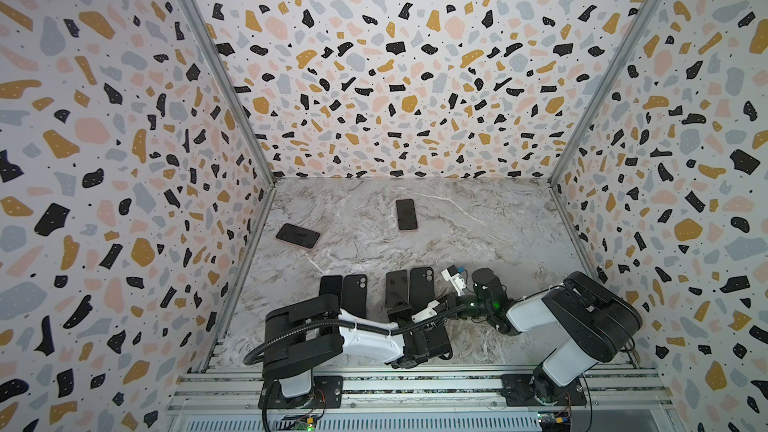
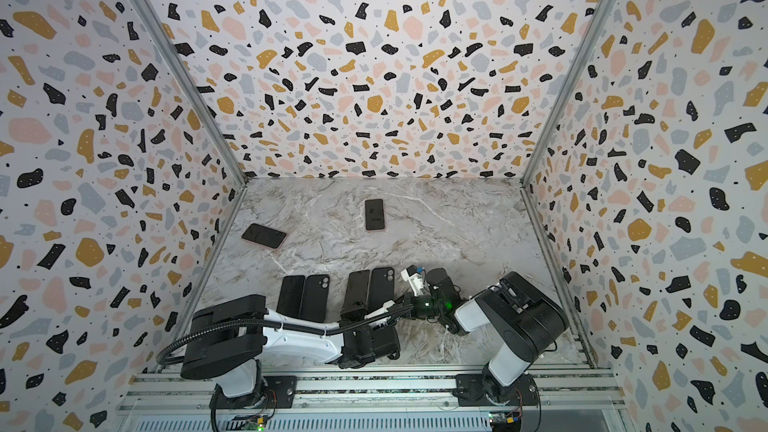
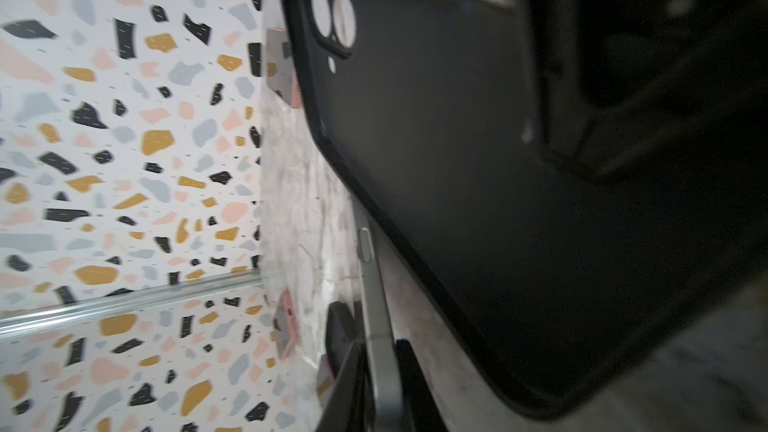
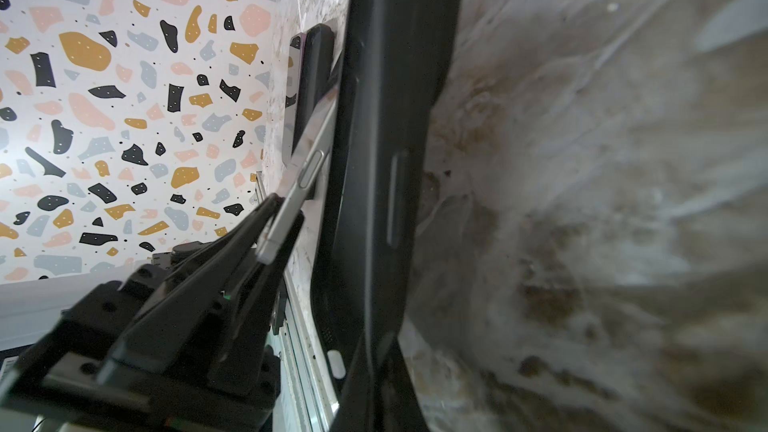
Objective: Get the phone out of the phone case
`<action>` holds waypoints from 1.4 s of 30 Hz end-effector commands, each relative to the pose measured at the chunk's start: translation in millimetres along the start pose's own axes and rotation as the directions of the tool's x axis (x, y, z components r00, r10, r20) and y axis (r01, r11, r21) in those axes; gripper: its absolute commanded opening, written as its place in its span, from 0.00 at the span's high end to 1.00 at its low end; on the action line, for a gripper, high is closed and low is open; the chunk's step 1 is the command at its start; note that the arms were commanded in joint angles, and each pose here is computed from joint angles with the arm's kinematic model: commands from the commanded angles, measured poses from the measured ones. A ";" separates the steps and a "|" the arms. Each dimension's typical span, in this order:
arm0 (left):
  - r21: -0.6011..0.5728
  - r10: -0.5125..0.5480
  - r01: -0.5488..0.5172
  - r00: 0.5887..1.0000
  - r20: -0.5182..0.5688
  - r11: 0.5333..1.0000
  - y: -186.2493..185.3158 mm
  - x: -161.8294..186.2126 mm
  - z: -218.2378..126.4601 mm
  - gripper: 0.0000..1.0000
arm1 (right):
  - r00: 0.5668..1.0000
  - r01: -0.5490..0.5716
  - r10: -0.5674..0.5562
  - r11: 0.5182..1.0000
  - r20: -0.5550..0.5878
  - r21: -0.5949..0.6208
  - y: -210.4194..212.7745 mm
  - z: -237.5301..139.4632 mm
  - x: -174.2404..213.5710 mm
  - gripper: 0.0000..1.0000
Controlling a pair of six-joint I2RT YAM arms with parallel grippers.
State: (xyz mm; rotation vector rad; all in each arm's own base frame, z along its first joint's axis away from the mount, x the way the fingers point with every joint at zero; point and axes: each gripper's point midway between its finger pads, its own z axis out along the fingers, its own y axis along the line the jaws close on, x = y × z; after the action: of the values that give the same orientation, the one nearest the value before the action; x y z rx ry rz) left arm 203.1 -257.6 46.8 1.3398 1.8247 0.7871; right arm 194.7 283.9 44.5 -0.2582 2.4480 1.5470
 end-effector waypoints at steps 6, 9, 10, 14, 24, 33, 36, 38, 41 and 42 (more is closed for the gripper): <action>0.132 0.037 -0.033 0.999 -0.031 0.991 -31.7 4.6 6.2 0.64 | 0.999 0.027 -0.026 0.999 -0.028 0.027 -5.9 2.8 -7.3 1.00; 0.119 0.038 -0.034 0.999 -0.035 0.992 -30.5 5.4 7.1 0.59 | 0.999 0.019 -0.017 0.999 -0.036 0.046 -11.3 4.3 -8.1 1.00; 0.113 0.034 -0.030 0.999 -0.034 0.993 -29.0 5.2 6.8 0.57 | 0.999 0.017 -0.015 0.998 -0.036 0.055 -12.9 4.9 -9.2 1.00; 0.075 -0.032 0.032 0.999 -0.011 0.997 -10.3 -1.3 -0.9 0.28 | 0.999 -0.003 0.005 0.997 -0.034 0.074 -20.1 6.5 -11.2 1.00; 0.124 -0.286 0.273 0.953 0.105 0.954 41.9 -23.6 -39.0 0.03 | 0.999 -0.009 0.014 0.992 -0.038 0.124 -27.5 8.6 -14.9 1.00; 0.187 -0.748 0.724 0.639 0.179 0.664 146.0 -3.1 -64.5 0.00 | 0.998 -0.018 0.025 0.990 -0.049 0.141 -31.0 16.3 -20.8 1.00; 0.232 -0.848 0.817 0.495 0.190 0.528 172.3 11.6 -69.8 0.00 | 0.997 -0.004 0.014 0.990 -0.074 0.138 -26.0 25.4 -19.8 1.00; 0.233 -0.877 0.847 0.449 0.171 0.478 180.3 22.4 -68.3 0.00 | 0.996 0.003 0.009 0.991 -0.090 0.137 -22.7 31.3 -18.7 1.00; 0.196 -0.901 0.880 0.412 0.138 0.433 186.0 37.1 -64.2 0.00 | 0.995 0.008 0.006 0.991 -0.101 0.132 -18.9 39.1 -18.7 1.00; 0.189 -0.903 0.884 0.410 0.130 0.428 185.4 39.2 -63.1 0.01 | 0.995 0.008 0.006 0.991 -0.103 0.131 -18.0 41.0 -19.1 1.00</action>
State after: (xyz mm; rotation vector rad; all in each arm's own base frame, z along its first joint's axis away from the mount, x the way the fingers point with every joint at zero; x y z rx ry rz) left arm 240.4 -178.4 242.6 0.2933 1.9642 -0.0528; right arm 223.7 309.5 22.7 -0.3178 2.5795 1.4267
